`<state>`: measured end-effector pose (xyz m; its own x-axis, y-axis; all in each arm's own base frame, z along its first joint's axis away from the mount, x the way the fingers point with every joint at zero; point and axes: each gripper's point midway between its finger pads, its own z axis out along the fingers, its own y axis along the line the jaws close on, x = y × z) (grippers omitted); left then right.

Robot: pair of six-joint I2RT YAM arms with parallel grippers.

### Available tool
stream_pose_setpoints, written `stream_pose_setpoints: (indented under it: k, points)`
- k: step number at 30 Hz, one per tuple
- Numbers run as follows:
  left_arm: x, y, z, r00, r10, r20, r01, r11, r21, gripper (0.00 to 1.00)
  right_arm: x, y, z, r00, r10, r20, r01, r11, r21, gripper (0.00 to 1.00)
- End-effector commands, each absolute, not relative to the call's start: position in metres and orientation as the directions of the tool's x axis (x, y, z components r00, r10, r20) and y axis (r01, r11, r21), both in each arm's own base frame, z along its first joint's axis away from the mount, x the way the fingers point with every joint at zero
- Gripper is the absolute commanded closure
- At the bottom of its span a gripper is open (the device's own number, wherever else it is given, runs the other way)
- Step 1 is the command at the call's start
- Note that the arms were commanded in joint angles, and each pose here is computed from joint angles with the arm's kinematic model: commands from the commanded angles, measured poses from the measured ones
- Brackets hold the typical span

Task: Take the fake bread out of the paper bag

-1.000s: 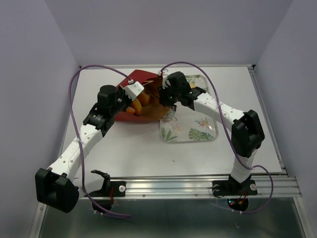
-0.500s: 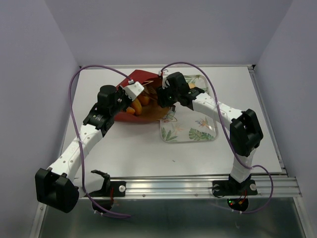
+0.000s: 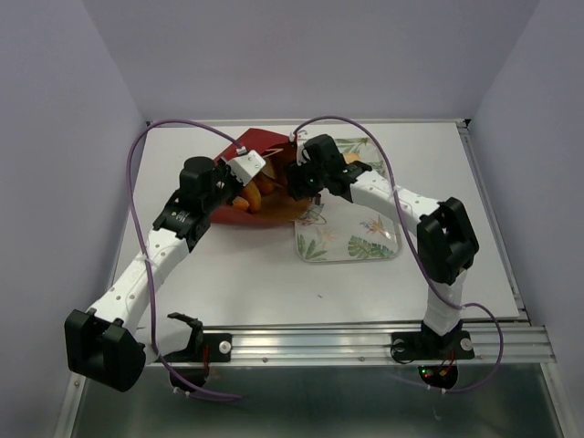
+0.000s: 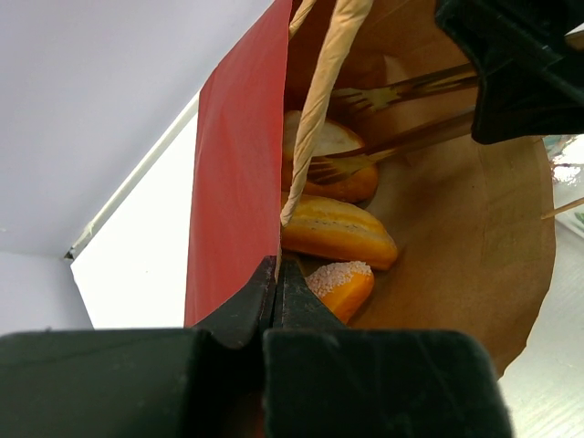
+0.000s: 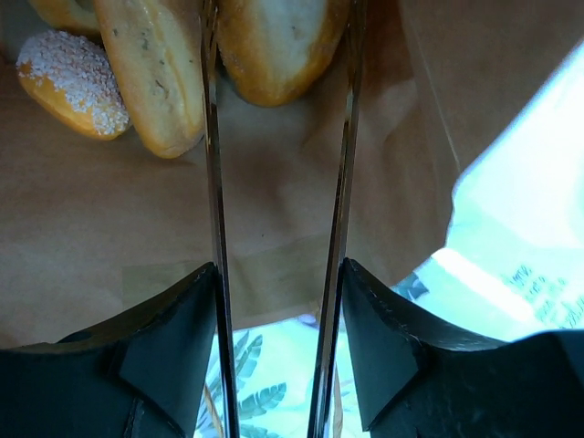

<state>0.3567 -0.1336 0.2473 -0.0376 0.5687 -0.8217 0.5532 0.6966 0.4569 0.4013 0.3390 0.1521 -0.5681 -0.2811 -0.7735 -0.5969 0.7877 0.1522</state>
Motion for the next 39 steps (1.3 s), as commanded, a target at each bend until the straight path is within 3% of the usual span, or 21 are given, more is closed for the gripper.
stream_pose_setpoints:
  k: [1, 11, 21, 32, 39]
  points:
    - [0.358, -0.141, 0.284, 0.069, 0.537, -0.841, 0.532, 0.693, 0.486, 1.0, 0.417, 0.363, 0.174, -0.496, -0.26, -0.829, -0.643, 0.751, 0.149, 0.4]
    - [0.356, -0.149, 0.288, 0.107, 0.526, -0.844, 0.557, 0.672, 0.489, 1.0, 0.425, 0.376, 0.174, -0.496, -0.254, -0.83, -0.66, 0.732, 0.17, 0.4]
    - [0.364, -0.136, 0.285, 0.093, 0.567, -0.818, 0.499, 0.685, 0.531, 1.0, 0.402, 0.365, 0.171, -0.508, -0.277, -0.816, -0.679, 0.712, 0.182, 0.4]
    - [0.335, -0.149, 0.291, 0.239, 0.549, -0.801, 0.609, 0.558, 0.564, 1.0, 0.386, 0.353, 0.166, -0.532, -0.278, -0.8, -0.668, 0.718, 0.195, 0.39]
    - [0.336, -0.153, 0.292, 0.22, 0.509, -0.832, 0.627, 0.579, 0.52, 1.0, 0.403, 0.361, 0.165, -0.533, -0.251, -0.808, -0.644, 0.74, 0.195, 0.38]
